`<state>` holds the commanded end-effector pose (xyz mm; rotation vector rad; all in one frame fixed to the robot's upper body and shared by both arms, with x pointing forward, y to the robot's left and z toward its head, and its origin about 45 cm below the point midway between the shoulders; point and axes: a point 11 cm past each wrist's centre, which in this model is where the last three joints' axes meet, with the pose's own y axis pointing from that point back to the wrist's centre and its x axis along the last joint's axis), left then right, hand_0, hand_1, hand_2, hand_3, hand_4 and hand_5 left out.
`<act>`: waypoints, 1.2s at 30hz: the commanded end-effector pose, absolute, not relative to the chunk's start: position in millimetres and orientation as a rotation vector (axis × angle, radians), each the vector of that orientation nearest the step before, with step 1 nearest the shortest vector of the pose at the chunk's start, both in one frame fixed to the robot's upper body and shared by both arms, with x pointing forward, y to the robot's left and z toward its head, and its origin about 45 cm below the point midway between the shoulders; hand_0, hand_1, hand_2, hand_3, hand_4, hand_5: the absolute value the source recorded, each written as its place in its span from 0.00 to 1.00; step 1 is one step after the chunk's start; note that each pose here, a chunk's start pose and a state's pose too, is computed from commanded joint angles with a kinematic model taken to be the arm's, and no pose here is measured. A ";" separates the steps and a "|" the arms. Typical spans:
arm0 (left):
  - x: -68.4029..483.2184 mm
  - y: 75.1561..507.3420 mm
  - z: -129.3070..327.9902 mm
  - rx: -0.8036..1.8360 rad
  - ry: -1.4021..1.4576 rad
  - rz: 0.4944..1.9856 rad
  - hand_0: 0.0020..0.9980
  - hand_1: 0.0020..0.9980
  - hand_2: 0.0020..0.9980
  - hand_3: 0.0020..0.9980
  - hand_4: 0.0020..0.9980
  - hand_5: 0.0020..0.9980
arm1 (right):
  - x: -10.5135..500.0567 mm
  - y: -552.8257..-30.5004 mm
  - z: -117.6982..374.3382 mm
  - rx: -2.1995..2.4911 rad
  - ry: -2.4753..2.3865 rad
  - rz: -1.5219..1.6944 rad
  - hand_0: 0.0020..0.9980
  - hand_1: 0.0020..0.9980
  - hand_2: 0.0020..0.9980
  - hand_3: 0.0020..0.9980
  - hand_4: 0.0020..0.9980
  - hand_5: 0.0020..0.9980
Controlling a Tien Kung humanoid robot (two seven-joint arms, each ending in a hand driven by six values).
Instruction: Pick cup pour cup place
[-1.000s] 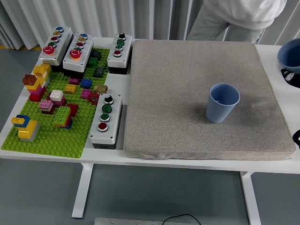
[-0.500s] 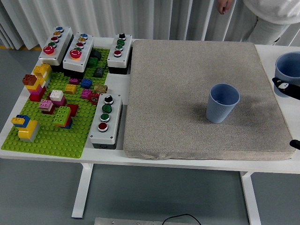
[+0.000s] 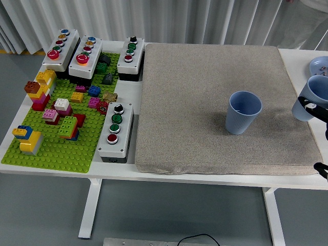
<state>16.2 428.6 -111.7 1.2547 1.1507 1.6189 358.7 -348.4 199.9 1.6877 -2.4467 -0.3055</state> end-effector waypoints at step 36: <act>21.8 423.0 -113.1 1.242 1.150 1.612 0.74 0.73 0.80 0.67 0.52 0.93 | 354.8 -328.5 169.3 1.690 -2.360 -0.290 0.79 0.70 0.62 0.71 0.68 0.06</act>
